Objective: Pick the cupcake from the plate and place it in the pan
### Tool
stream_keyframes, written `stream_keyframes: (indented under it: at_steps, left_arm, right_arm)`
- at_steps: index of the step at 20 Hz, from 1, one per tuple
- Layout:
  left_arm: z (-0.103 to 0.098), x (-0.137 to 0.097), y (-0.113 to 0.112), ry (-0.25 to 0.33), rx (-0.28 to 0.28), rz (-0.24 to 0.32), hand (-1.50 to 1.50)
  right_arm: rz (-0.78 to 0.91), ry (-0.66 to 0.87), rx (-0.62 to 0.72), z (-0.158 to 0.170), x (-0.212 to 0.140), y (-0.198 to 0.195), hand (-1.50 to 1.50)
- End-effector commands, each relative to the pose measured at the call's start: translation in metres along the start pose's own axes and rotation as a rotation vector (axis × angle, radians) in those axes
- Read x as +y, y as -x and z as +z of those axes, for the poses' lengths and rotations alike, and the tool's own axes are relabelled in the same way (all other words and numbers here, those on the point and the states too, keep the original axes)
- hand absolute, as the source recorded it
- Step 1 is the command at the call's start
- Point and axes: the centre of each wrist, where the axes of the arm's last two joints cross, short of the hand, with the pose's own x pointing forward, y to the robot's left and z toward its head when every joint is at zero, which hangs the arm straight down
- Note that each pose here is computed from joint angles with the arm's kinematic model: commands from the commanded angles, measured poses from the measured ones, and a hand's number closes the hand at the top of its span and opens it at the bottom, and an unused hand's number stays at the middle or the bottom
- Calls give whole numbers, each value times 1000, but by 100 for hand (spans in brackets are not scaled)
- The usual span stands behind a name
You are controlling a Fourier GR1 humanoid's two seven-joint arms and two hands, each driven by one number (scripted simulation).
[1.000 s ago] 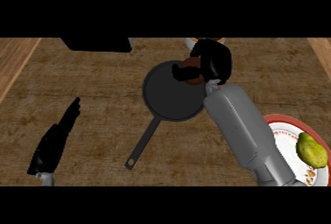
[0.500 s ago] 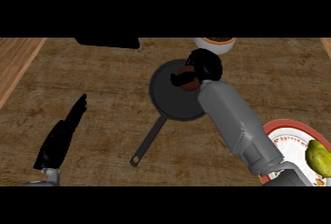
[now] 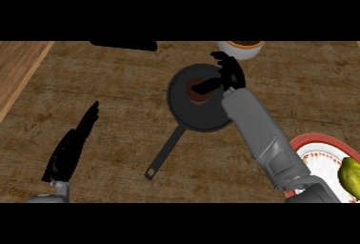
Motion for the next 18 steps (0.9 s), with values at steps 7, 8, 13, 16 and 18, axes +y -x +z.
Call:
stream_keyframes:
  at_steps: [7,8,13,16,18]
  left_arm:
    - [-3,2,-7,10,-15,9,0]
    - [-5,10,1,-20,7,-15,0]
    - [13,15,22,-49,51,2,0]
    - [14,19,18,-88,45,5,0]
    - [17,5,30,-81,94,12,0]
  right_arm:
    - [-306,342,-79,-6,-12,-7,-150]
    - [-351,366,-82,-7,-16,-11,-150]
    - [-416,494,-7,-10,-19,31,-150]
    - [-449,513,-49,-15,-41,64,-150]
    - [-444,520,-103,-9,-47,93,-150]
